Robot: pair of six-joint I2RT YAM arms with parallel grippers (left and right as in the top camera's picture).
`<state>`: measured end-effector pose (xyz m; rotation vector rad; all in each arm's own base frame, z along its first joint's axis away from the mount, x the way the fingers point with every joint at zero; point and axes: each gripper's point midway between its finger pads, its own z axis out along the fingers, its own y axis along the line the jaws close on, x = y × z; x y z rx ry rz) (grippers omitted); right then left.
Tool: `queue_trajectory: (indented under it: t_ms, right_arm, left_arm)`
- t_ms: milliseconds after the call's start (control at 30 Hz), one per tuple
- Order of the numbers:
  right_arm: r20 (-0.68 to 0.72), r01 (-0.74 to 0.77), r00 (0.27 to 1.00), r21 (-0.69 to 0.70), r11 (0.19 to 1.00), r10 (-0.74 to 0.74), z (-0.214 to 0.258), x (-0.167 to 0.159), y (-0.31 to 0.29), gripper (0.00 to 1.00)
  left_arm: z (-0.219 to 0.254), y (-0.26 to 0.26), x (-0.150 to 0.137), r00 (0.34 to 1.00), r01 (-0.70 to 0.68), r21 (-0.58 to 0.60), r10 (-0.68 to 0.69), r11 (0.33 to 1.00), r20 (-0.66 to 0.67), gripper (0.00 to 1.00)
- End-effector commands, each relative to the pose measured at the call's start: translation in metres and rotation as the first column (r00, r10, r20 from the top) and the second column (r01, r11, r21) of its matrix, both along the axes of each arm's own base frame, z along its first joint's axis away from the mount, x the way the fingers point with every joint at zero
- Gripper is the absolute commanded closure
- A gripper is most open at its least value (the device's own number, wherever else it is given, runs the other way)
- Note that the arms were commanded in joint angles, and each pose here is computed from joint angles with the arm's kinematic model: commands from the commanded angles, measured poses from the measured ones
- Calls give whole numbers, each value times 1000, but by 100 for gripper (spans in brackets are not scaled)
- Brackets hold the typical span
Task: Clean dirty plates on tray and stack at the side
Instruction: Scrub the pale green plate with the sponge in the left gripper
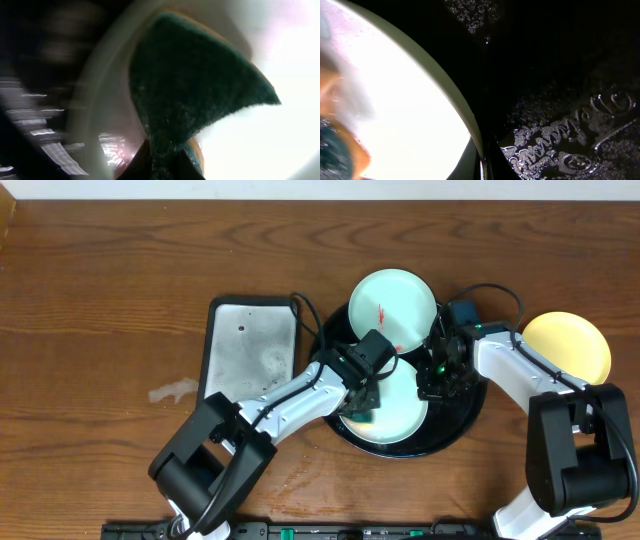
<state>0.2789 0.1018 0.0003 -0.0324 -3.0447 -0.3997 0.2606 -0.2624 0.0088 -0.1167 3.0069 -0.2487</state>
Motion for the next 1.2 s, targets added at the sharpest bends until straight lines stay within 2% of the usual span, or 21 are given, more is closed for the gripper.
queue_trajectory:
  t_ms: [0, 133, 200, 267, 333, 400, 433, 533, 633, 833, 933, 1000, 1067, 1167]
  right_arm:
    - [-22, -18, 1000, -110, 994, 16, -15, -6, -18, 99]
    - [-29, -18, 999, -111, 994, 15, -14, -7, -19, 99]
    - [-32, -18, 999, -112, 994, 15, -14, -8, -19, 99]
    - [-33, -18, 999, -112, 994, 15, -14, -8, -19, 99]
    - [-33, -18, 999, -112, 994, 14, -14, -8, -19, 99]
    - [-33, -18, 999, -112, 994, 15, -14, -8, -19, 99]
    - [-33, -18, 999, -112, 994, 14, -14, -8, -19, 99]
    - [-32, -18, 999, -111, 994, 14, -14, -8, -19, 99]
    - [-33, -19, 999, -112, 994, 15, -14, -8, -19, 99]
    - [-32, -18, 999, -111, 994, 14, -14, -8, -19, 99]
    - [-34, -18, 999, -112, 994, 14, -14, -9, -19, 99]
    - [-36, -19, 999, -113, 993, 15, -14, -9, -19, 99]
    - [-36, -19, 999, -113, 993, 15, -14, -9, -19, 99]
    - [-37, -18, 999, -112, 994, 14, -14, -9, -19, 99]
  left_arm:
    - [-18, 86, 19, 992, -15, 402, -37, 915, 120, 93]
    - [-17, 88, 22, 989, 6, 424, -68, 906, 132, 93]
    - [-18, 80, 24, 988, 6, 386, -64, 922, 137, 93]
    - [-23, 61, 22, 992, 23, 291, -58, 957, 112, 93]
    - [-26, 30, 16, 996, 56, 134, -65, 989, 65, 93]
    - [-24, -5, 10, 997, 81, -51, -80, 995, 16, 92]
    - [-20, -31, 5, 996, 76, -186, -82, 980, -22, 93]
    - [-14, -62, 0, 994, 52, -336, -80, 940, -69, 93]
    - [-8, -79, -4, 992, 59, -401, -97, 914, -75, 93]
    - [-6, -91, -16, 987, 95, -420, -139, 902, -75, 92]
    - [-9, -86, -22, 984, 98, -398, -148, 912, -98, 92]
    - [-14, -78, -28, 975, 150, -366, -199, 918, -100, 92]
    - [-20, -67, -31, 971, 175, -314, -216, 933, -100, 92]
    - [-34, -28, -22, 984, 148, -114, -157, 982, -82, 92]
